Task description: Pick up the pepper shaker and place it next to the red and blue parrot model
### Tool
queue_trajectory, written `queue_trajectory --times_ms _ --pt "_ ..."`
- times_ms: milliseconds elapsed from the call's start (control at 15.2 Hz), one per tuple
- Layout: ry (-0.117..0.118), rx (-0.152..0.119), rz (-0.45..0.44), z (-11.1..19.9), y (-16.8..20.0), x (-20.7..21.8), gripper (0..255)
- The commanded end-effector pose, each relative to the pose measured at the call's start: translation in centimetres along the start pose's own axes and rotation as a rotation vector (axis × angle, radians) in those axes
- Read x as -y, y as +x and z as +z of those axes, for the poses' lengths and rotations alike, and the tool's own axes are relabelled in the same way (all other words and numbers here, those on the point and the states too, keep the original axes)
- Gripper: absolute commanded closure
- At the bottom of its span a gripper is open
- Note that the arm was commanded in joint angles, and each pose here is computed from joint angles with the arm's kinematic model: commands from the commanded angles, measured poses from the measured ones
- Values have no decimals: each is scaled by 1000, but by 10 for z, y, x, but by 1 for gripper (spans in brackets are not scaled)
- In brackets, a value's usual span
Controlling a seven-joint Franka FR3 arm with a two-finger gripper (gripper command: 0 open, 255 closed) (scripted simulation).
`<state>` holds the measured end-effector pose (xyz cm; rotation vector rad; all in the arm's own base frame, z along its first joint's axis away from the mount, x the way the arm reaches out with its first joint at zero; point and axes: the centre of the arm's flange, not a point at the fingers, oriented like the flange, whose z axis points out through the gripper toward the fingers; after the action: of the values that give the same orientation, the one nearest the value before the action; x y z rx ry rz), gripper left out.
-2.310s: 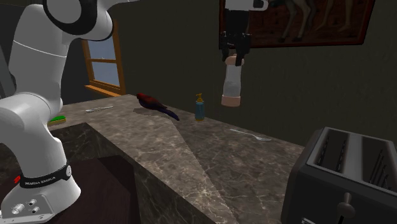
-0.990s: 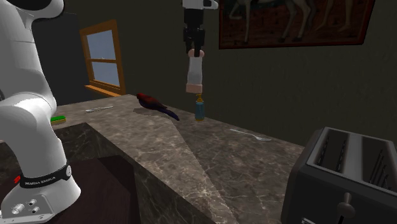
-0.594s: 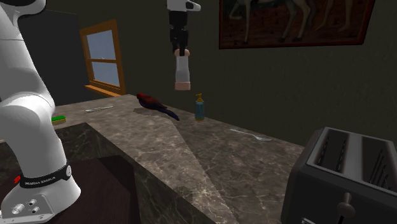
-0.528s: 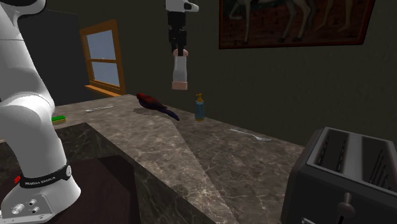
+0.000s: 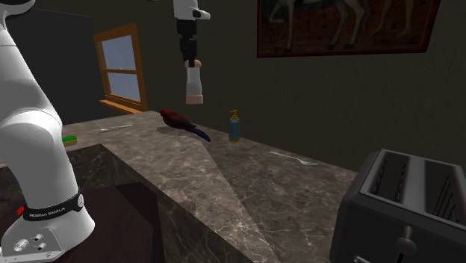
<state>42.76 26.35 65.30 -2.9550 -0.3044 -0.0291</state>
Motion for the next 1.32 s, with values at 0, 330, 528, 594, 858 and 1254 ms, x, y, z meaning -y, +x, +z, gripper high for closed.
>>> queue_trajectory --times_ms 0,330,528,594,858,1254 --pt "0 0 2 -1 -8 24 255" --pt "0 0 2 8 -35 83 255" --pt "0 0 2 14 -51 119 255" --pt "0 0 2 16 -56 131 255" --pt "0 0 2 23 -78 179 255" --pt "0 0 2 33 -108 245 255"
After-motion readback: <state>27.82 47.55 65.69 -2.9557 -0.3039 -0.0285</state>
